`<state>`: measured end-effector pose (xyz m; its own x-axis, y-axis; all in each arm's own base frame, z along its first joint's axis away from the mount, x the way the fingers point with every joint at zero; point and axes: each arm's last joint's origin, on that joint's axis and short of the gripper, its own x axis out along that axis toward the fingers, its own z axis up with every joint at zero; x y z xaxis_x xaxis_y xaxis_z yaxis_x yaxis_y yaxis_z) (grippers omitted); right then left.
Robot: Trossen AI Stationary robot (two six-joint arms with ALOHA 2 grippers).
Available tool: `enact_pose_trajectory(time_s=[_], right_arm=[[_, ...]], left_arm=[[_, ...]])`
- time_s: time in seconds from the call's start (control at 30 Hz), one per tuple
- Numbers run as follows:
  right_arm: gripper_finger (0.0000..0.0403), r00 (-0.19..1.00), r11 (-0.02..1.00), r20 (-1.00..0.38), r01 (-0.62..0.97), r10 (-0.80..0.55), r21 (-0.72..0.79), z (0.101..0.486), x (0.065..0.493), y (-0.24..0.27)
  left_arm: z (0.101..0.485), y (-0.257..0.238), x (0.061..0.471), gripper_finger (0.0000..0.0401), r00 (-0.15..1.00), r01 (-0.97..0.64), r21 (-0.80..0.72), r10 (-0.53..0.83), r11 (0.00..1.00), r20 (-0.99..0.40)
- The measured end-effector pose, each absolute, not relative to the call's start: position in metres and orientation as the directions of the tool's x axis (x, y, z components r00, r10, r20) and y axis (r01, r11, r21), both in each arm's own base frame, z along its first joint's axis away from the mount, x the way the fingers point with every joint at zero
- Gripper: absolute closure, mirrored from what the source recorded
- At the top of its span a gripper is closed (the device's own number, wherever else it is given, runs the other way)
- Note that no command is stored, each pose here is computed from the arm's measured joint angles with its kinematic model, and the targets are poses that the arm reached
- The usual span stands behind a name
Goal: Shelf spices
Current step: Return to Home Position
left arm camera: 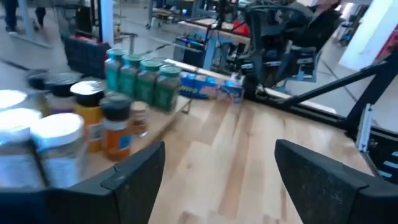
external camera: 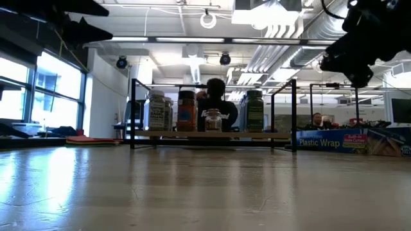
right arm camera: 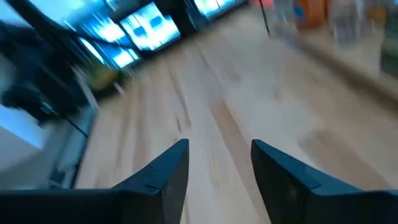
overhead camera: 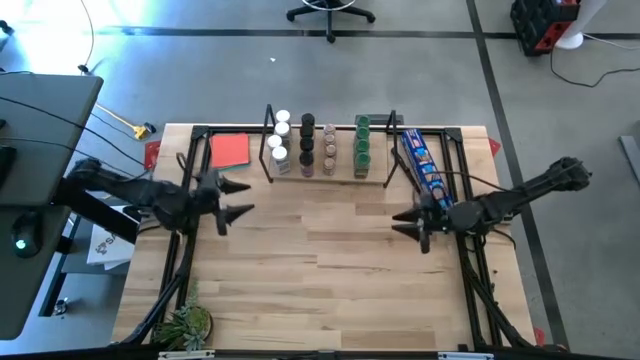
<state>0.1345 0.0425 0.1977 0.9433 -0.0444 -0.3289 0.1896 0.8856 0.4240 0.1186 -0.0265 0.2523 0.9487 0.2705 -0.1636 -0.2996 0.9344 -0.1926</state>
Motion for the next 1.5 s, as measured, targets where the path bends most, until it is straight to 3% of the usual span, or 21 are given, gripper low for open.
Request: enact_pose_trajectory(time_s=[0.17, 0.33, 0.73, 0.93, 1.17, 1.5], right_arm=[[0.0255, 0.995, 0.927, -0.085, 0.072, -0.043, 0.368, 0.184, 0.123, 0.033], [0.0266, 0.999, 0.941, 0.033, -0.016, 0.005, 0.337, 0.172, 0.113, 0.026], [0.0292, 0.994, 0.956, 0.082, -0.092, 0.072, 0.279, 0.176, 0.104, 0.011], [0.0295, 0.998, 0.952, 0.054, -0.052, 0.037, 0.302, 0.173, 0.104, 0.008], [0.0295, 1.0, 0.928, -0.027, 0.017, -0.008, 0.371, 0.165, 0.104, 0.005], [0.0295, 0.996, 0.929, -0.091, 0.033, 0.001, 0.368, 0.159, 0.104, 0.005]], left_arm=[[0.252, -0.011, 0.092, 0.0108, 0.952, -0.296, -0.232, 0.268, 0.926, -0.144], [0.236, -0.007, 0.079, 0.0108, 0.968, -0.249, -0.233, 0.238, 0.94, -0.073], [0.175, -0.011, 0.091, 0.0108, 0.978, -0.206, -0.25, 0.203, 0.946, -0.036], [0.176, -0.015, 0.096, 0.0108, 0.99, -0.094, -0.195, 0.112, 0.976, 0.087], [0.174, -0.014, 0.098, 0.0114, 0.997, -0.029, -0.151, 0.04, 0.988, 0.07], [0.169, -0.01, 0.099, 0.0118, 0.988, -0.152, -0.114, 0.154, 0.982, 0.012]])
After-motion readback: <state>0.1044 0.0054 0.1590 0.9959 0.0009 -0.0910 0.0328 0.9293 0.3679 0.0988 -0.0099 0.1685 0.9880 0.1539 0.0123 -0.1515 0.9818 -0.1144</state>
